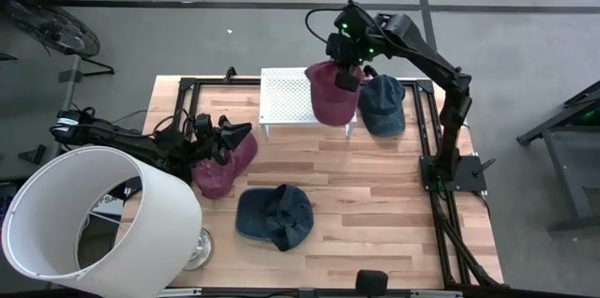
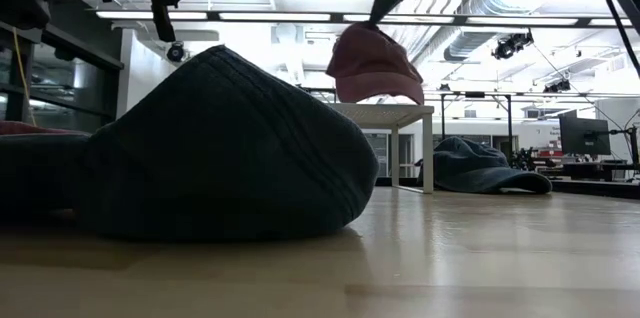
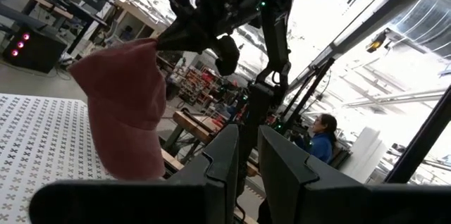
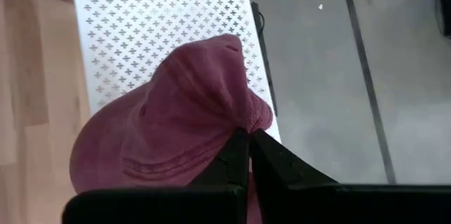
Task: Pick & Place hat
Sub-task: Put the right dark red cap on the shelf
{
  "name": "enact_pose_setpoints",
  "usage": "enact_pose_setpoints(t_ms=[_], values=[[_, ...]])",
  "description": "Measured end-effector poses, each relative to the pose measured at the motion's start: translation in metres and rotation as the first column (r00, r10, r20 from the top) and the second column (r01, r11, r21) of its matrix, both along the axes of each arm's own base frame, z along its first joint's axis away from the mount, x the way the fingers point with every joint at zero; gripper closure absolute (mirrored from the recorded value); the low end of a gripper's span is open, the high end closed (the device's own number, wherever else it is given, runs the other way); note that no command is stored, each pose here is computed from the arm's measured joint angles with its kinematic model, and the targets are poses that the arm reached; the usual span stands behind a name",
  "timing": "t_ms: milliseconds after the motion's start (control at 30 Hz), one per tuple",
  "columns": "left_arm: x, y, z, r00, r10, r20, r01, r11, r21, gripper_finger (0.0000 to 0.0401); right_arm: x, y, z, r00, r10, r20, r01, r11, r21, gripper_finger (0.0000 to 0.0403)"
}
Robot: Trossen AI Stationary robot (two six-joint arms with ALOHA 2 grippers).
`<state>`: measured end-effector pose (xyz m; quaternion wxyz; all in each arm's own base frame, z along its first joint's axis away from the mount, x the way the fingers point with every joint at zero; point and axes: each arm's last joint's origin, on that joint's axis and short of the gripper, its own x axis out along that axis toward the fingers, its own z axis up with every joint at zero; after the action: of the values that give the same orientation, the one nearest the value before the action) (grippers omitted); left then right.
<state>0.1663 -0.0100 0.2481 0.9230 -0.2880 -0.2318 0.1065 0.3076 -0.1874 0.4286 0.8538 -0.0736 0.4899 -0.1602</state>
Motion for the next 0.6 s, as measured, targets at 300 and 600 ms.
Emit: enact_pose_setpoints(t_ms=[300,600], values=[[0.0,0.0,0.0,1.0,0.001,-0.001,-0.001,1.0,0.001,0.0345,0.002,-0.004,-0.003,0.999,0.051,-0.018,-0.052,0.998,-0.018,0.0403],[0.0,0.0,0.0,1.0,0.002,-0.001,-0.002,1.0,0.002,0.0345,0.013,-0.014,-0.015,0.998,0.061,-0.035,-0.062,0.998,-0.027,0.0403]])
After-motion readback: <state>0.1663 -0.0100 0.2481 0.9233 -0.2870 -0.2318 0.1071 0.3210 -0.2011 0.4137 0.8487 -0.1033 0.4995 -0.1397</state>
